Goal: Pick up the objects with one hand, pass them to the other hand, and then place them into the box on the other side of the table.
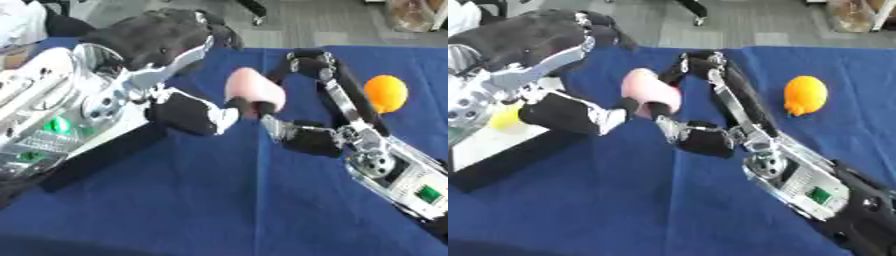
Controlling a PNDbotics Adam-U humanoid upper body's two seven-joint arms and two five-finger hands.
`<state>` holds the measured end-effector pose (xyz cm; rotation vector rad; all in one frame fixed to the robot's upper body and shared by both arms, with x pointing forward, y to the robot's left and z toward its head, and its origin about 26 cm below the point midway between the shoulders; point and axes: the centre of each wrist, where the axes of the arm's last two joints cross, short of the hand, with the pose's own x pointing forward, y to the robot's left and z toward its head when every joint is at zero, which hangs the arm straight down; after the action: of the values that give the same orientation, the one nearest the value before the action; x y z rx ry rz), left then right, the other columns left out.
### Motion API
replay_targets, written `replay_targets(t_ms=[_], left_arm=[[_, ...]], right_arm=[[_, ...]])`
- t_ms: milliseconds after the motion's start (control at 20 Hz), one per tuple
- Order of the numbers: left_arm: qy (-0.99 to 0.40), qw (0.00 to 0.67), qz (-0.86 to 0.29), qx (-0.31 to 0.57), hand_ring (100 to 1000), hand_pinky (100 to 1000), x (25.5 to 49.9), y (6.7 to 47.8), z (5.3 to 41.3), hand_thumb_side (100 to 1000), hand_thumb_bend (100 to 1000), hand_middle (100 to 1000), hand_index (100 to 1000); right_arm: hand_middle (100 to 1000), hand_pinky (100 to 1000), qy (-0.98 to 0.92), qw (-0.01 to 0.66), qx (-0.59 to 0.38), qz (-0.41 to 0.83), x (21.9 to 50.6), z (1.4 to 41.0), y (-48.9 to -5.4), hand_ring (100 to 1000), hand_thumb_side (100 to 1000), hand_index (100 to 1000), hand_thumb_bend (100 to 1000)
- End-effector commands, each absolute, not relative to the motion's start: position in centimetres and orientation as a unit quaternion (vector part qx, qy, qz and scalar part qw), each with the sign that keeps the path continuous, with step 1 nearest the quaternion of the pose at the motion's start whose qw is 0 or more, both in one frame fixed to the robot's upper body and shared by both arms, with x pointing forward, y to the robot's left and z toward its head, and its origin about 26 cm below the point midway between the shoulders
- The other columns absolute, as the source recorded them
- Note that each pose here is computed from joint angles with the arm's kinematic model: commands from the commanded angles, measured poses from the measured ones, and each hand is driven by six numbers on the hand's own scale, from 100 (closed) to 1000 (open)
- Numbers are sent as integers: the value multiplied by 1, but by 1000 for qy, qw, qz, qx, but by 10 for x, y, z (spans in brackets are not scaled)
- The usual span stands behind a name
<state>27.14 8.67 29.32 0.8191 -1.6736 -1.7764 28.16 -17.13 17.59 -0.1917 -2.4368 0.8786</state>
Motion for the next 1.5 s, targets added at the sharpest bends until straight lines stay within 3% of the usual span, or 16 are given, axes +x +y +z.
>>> replay_targets(t_ms=[50, 600, 950, 1000, 1100, 1350, 1500], left_arm=[[-606, 319, -665, 298, 828, 879, 269, 87, 298, 561, 240, 798, 898], [-585, 330, -685, 283, 829, 881, 274, 84, 291, 691, 249, 795, 908], [-577, 329, -691, 283, 827, 880, 279, 83, 288, 684, 251, 792, 908], [-581, 332, -688, 282, 801, 870, 280, 83, 288, 582, 168, 740, 833], [-587, 338, -681, 277, 793, 866, 281, 83, 286, 530, 149, 726, 804], [-601, 357, -665, 262, 730, 827, 286, 81, 282, 239, 100, 613, 670], [-618, 368, -648, 250, 663, 786, 287, 81, 282, 244, 100, 529, 577]], right_arm=[[424, 648, -908, 252, -71, 326, 280, 182, -172, 533, 100, 574, 143], [424, 648, -910, 241, -65, 330, 280, 182, -171, 533, 100, 573, 147], [424, 648, -912, 234, -62, 332, 280, 182, -171, 533, 100, 573, 150], [423, 647, -911, 234, -61, 333, 280, 181, -170, 532, 100, 573, 153], [423, 647, -912, 233, -59, 334, 279, 181, -170, 532, 100, 572, 156], [422, 646, -912, 230, -59, 334, 279, 180, -170, 532, 100, 571, 160], [425, 649, -911, 229, -60, 338, 279, 179, -170, 534, 100, 574, 161]])
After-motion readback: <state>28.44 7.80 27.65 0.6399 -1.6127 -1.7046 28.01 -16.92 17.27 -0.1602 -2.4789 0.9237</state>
